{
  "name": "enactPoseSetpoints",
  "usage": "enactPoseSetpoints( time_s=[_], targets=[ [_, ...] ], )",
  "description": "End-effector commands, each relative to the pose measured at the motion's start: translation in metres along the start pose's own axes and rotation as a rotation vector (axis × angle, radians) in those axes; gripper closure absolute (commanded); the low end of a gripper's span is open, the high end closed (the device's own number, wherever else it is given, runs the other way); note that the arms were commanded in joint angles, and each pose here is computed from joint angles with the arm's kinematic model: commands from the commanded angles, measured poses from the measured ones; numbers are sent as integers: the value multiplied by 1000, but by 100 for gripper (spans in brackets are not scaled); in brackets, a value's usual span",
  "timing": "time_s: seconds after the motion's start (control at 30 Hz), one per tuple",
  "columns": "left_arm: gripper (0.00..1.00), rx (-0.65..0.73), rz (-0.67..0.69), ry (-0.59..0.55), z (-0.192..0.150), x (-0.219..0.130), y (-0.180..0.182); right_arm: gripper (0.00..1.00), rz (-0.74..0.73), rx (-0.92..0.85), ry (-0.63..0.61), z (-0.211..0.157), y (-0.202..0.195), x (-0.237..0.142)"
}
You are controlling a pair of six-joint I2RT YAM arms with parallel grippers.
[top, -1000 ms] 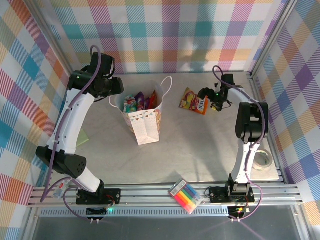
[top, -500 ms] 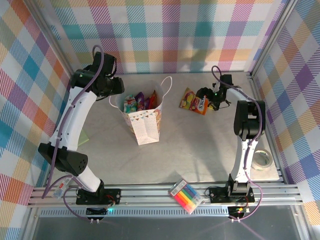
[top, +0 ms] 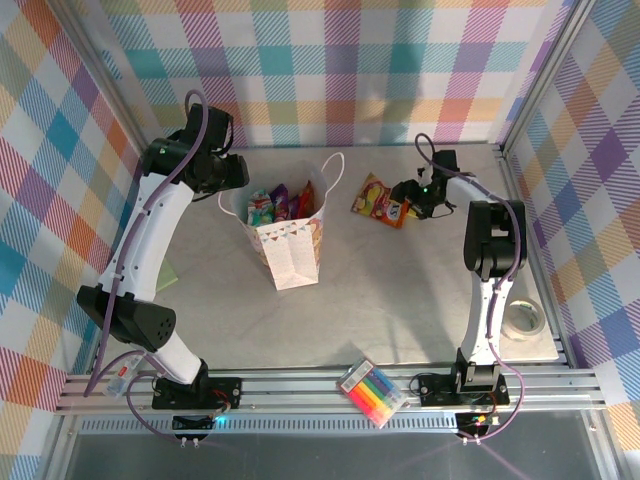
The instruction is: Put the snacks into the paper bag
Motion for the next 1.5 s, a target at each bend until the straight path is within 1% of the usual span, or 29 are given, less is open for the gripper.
enactPoseSetpoints(
  time_s=[0.0, 0.1, 0.17, 0.33, 0.53, 0.77, 0.93, 1.07, 1.23, 1.47],
  targets=[
    [52, -31, 6, -34, 5, -12, 6, 52, -27, 9, 4, -4, -1, -1],
    [52, -36, 7, -35, 4, -13, 7, 66, -29, 9, -2, -7, 1, -7],
    [52, -36, 7, -32, 3, -14, 7, 73, -25, 4, -5, -9, 2, -10],
    [52, -36, 3, -34, 0, -17, 8, 83, -29, 0, -9, -13, 7, -22],
    [52, -38, -3, -44, -3, -22, 9, 100, -41, -20, -35, -20, 11, -37],
    [52, -36, -6, -57, -9, -27, 12, 100, -51, -36, -34, -30, 14, -42],
    [52, -32, -7, -60, -13, -30, 13, 100, -69, -121, -57, -38, 34, -57],
    [52, -35, -12, -73, -16, -33, 14, 100, -111, -214, -109, -49, 57, -75],
    [52, -35, -22, -80, -19, -35, 15, 100, -155, -284, -191, -67, 80, -102],
    [52, -36, -47, -83, -20, -33, 13, 100, -170, -411, -318, -95, 121, -151]
  ],
)
Point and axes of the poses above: each hand's point on the last joint's axis, 136 mm out from that joint toward the fingers, its own x axis out along the fingers, its own y axis along the line the jaws close on, z = x × y, the point moved 8 cm from there along -x, back along the fingers, and after that the axes turned 9 degrees about x, right-handed, at the moved point
